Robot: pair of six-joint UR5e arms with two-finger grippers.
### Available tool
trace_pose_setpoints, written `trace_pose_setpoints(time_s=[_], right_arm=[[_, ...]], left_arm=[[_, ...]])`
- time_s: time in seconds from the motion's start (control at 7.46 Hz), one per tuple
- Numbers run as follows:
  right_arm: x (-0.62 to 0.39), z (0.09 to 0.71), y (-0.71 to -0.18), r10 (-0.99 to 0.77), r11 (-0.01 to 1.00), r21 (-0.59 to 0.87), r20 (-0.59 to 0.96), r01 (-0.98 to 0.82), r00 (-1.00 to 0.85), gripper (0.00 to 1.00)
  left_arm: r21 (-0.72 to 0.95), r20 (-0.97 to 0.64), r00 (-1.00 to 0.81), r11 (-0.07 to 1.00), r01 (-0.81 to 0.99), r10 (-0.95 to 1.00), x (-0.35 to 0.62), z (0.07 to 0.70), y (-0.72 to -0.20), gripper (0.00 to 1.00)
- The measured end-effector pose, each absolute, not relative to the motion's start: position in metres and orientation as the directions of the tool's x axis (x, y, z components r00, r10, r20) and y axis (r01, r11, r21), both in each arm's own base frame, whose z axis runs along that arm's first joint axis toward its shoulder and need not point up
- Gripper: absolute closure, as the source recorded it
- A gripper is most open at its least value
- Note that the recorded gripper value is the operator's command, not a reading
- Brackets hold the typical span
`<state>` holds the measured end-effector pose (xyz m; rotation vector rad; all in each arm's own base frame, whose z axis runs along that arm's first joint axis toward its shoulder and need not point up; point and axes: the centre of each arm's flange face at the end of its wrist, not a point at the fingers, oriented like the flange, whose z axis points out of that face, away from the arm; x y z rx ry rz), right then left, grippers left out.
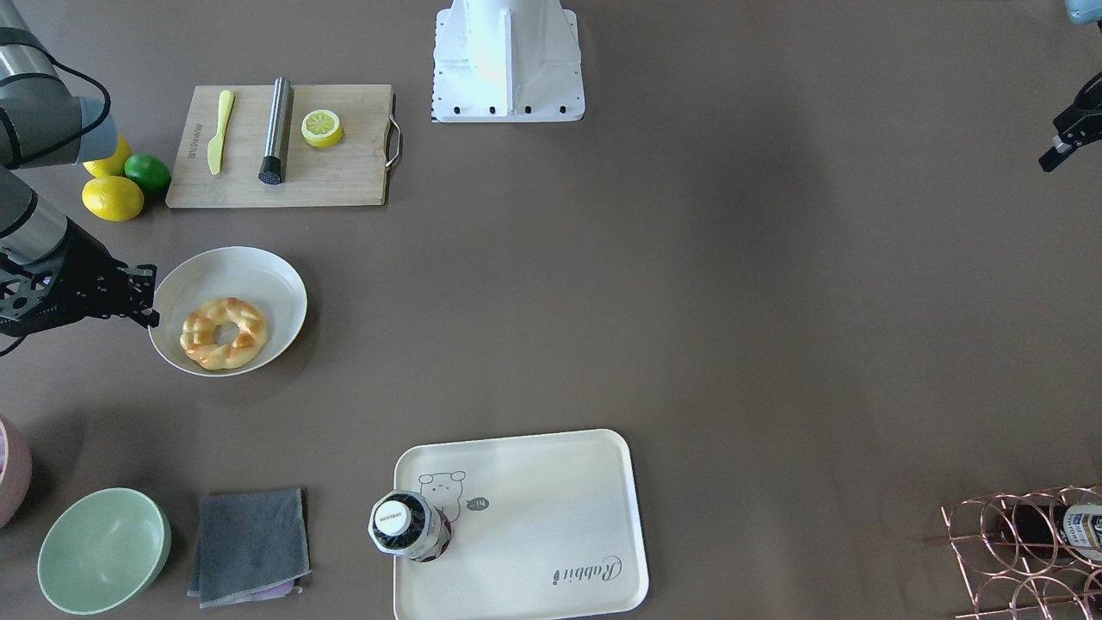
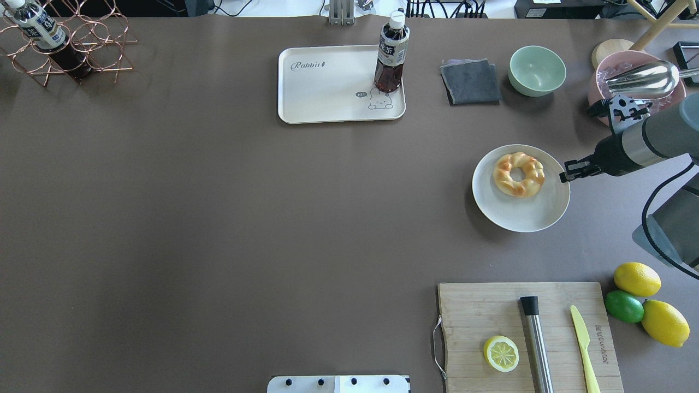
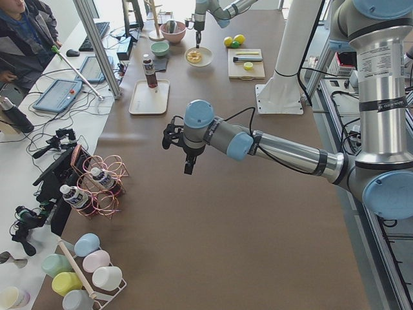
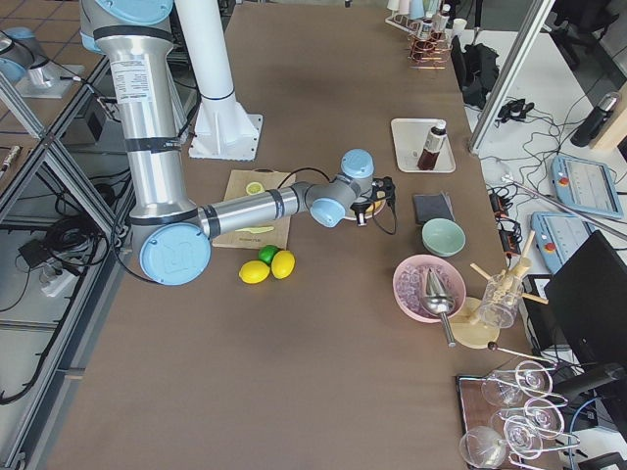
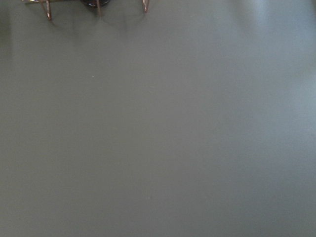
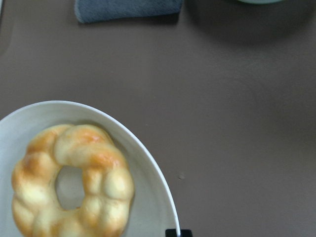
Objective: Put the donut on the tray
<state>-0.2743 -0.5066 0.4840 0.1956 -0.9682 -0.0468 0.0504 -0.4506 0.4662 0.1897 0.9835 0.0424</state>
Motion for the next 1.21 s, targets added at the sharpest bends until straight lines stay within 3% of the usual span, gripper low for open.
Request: trace_pose_setpoints(time_s=[0.54, 1.21], right_arm=[[-0.337, 0.366, -0.491, -0.036, 0.991, 0.091, 0.877, -0.093, 0.478, 1.0], [-0.411, 0.256, -0.43, 0.044, 0.995, 0.007, 0.869, -0.102, 0.494, 1.0]], left_arm=[[0.01, -0.876, 0.481, 0.997, 0.072, -0.026, 0.225, 0.335, -0.482, 0.04], [-0.092, -0.887, 0.446, 0.992, 0.085, -0.121, 0.398, 0.234, -0.447, 0.07]])
